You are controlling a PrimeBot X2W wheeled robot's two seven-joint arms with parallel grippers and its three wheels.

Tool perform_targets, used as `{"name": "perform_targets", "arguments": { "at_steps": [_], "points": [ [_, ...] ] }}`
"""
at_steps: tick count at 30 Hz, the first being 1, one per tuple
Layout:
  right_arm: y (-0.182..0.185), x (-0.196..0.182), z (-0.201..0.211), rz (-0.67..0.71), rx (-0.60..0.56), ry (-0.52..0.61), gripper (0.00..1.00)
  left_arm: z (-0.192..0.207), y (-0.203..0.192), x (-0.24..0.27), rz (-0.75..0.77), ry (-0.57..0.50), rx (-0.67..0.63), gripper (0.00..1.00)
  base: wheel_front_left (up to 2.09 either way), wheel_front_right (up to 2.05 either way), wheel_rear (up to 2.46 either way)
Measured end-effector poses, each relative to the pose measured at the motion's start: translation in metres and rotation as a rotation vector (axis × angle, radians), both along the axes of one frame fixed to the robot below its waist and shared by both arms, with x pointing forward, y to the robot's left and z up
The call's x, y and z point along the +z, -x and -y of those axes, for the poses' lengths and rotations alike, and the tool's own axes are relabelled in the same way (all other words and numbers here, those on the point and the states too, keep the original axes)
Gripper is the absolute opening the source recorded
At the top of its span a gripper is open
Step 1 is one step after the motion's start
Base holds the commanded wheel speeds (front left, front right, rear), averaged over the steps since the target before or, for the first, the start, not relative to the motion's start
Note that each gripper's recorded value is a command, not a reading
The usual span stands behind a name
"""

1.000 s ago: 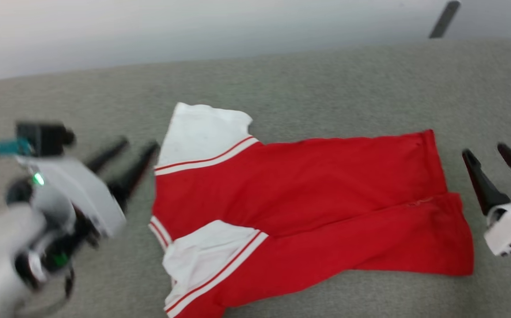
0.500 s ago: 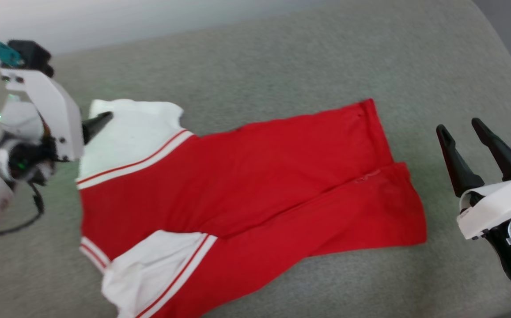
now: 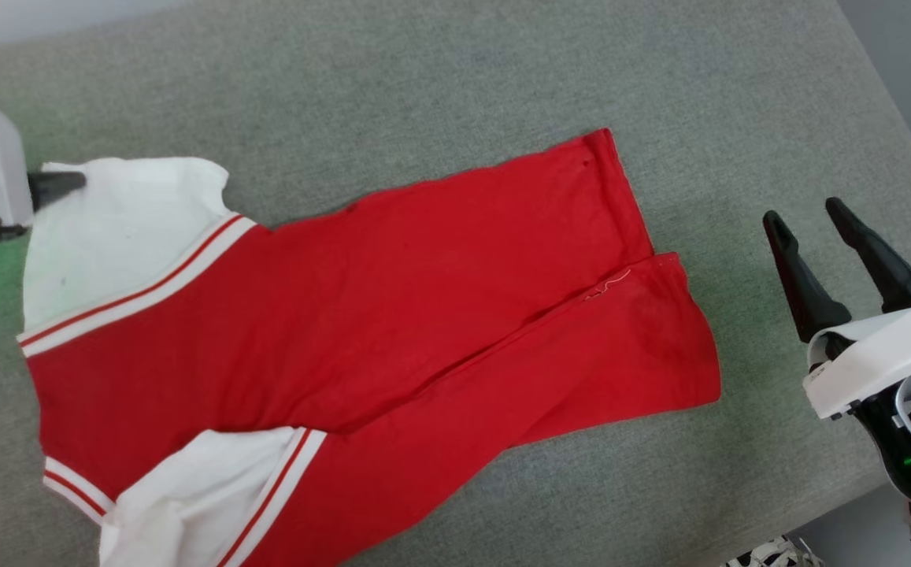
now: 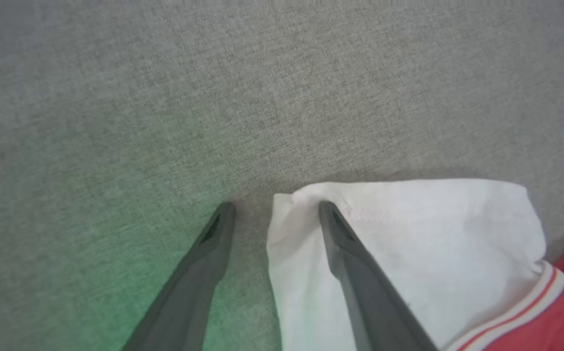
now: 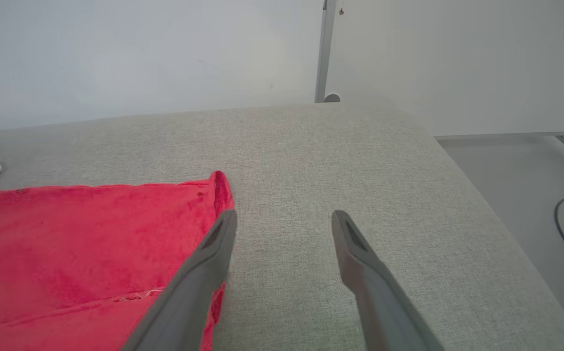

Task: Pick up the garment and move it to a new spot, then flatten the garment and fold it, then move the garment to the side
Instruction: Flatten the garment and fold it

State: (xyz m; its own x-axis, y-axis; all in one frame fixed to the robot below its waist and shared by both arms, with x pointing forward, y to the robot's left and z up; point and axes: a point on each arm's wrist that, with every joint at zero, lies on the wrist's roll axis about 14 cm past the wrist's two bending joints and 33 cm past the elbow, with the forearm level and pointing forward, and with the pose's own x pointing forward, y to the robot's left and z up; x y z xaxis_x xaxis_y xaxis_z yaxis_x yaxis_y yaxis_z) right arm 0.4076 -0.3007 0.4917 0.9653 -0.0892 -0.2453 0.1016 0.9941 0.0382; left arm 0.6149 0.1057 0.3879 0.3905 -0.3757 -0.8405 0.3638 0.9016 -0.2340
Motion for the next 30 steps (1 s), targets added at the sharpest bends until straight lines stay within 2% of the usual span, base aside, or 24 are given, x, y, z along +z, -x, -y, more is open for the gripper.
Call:
{"name": "perform_targets", "arguments": {
  "at_steps": [1, 2, 8, 16, 21, 26, 30],
  "points": [
    [0.000, -0.001, 0.001, -0.006, -0.002, 0.002, 1.00, 0.002, 0.000, -0.002, -0.011, 0.008, 0.001, 0.04, 0.00, 0.00, 0.00],
    [-0.001, -0.003, 0.001, -0.014, 0.003, 0.004, 1.00, 0.003, -0.001, -0.003, -0.015, 0.015, 0.001, 0.00, 0.00, 0.00, 0.00],
    [-0.028, -0.006, -0.024, -0.097, 0.116, -0.010, 1.00, 0.011, 0.003, 0.000, -0.015, 0.047, -0.014, 0.00, 0.00, 0.00, 0.00],
    [-0.063, -0.039, -0.052, -0.434, 0.304, 0.053, 1.00, 0.019, 0.011, 0.007, 0.006, 0.075, -0.065, 0.00, 0.00, 0.00, 0.00],
    [-0.084, -0.050, -0.050, -0.565, 0.325, 0.085, 1.00, 0.019, 0.015, 0.008, 0.016, 0.083, -0.086, 0.00, 0.00, 0.00, 0.00],
    [-0.100, -0.063, -0.049, -0.640, 0.324, 0.085, 1.00, 0.017, 0.020, 0.009, 0.026, 0.090, -0.100, 0.00, 0.00, 0.00, 0.00],
    [-0.100, -0.082, -0.053, -0.715, 0.331, 0.075, 1.00, 0.015, 0.022, 0.009, 0.036, 0.094, -0.105, 0.00, 0.00, 0.00, 0.00]
  ]
}}
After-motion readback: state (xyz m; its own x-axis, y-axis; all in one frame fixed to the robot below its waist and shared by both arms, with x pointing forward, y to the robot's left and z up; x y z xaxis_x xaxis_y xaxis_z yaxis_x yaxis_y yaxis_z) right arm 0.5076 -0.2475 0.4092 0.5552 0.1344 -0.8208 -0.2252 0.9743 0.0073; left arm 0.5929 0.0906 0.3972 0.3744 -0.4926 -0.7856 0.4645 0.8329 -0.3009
